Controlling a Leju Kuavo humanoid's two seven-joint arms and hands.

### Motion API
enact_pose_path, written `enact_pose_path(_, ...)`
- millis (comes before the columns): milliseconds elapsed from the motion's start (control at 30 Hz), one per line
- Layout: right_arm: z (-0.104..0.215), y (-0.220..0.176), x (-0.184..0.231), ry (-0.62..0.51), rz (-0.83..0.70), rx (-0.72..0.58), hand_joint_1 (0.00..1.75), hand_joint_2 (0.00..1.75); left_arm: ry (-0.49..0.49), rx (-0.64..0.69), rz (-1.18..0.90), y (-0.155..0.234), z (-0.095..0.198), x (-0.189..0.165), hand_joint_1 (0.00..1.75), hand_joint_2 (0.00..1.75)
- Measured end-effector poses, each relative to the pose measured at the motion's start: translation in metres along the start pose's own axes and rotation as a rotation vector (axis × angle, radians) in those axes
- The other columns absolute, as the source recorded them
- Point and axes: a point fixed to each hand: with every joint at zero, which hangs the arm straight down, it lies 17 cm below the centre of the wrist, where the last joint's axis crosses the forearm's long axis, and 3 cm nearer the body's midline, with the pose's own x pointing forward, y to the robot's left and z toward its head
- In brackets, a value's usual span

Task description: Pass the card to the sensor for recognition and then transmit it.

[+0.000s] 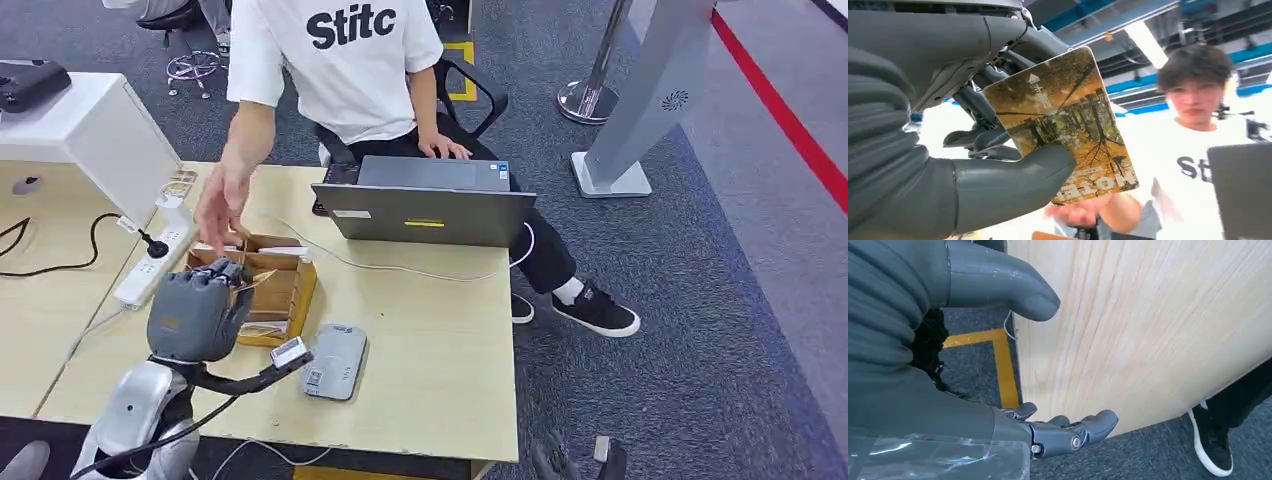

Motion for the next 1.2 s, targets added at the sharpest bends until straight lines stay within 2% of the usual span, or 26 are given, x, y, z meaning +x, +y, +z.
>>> enact_pose_path(400,0.0,0.002,-0.001,0.004,0.007,0.004,0.0,1.75,0.0,0.011,-0.021,0.003,-0.002,0.003,1.75,1.75)
enact_pose_path(433,0.0,0.002,-0.001,0.005,0.008,0.005,0.0,1.75,-0.002,0.013,-0.029,0.003,-0.002,0.003,0.49,1.75)
enact_pose_path(467,0.0,0.002,-0.001,0.005,0.008,0.005,0.0,1.75,-0.003,0.016,-0.034,0.003,-0.002,0.004,0.0,1.75)
enact_pose_path(867,0.0,0.004,-0.002,0.008,0.007,0.009,0.0,1.75,-0.016,0.009,-0.087,0.002,-0.001,0.007,0.0,1.75)
enact_pose_path(1067,0.0,0.005,-0.002,0.007,0.005,0.013,0.0,1.75,-0.1,-0.08,-0.095,-0.019,0.007,0.021,0.0,1.75)
enact_pose_path(1200,0.0,0.005,-0.002,0.007,0.004,0.013,0.0,1.75,-0.122,-0.114,-0.106,-0.03,0.014,0.023,0.0,1.75)
